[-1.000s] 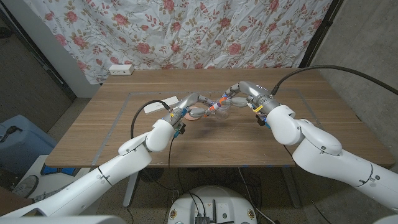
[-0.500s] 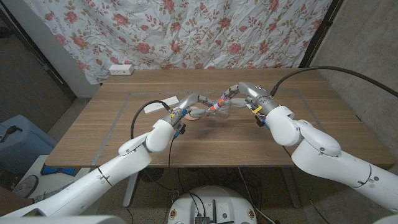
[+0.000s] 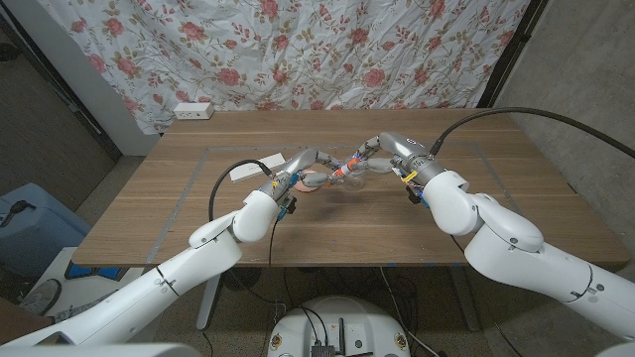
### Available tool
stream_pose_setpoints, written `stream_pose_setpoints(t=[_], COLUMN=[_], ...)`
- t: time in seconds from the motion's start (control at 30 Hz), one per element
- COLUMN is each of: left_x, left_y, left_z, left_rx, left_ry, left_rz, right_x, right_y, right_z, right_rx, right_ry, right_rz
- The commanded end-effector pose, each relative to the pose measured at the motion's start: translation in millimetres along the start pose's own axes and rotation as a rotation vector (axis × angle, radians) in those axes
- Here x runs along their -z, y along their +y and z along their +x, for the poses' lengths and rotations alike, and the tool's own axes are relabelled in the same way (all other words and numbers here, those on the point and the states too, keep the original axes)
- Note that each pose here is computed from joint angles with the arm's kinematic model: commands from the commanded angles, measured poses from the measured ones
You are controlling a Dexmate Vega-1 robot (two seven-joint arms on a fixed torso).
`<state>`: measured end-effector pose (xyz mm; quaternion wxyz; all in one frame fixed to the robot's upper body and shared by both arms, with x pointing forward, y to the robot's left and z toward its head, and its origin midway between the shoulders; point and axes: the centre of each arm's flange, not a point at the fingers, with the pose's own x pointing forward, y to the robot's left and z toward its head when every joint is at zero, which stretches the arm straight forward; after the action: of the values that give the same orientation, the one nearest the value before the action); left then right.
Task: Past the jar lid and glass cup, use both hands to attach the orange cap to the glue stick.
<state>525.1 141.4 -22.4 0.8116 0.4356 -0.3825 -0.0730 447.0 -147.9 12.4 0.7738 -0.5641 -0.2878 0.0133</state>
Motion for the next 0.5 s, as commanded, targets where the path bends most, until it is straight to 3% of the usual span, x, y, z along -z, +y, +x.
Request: stream_pose_setpoints(t=[0.03,0.5], left_x=[-0.5,-1.4], left_y=[-2.1,-1.8], left_z=[-1.1,-2.1], left_rx=[0.003,0.003], left_ry=[-0.002,0.003], left_rz=[-0.004,-0.002], right_x=[-0.4,1.1], right_y=[3.3,5.1], right_z=[0.0,0.1], right_rx=[0.011,0.012], right_ry=[0.008,0.014], right_rz=[-0.007,-0.007])
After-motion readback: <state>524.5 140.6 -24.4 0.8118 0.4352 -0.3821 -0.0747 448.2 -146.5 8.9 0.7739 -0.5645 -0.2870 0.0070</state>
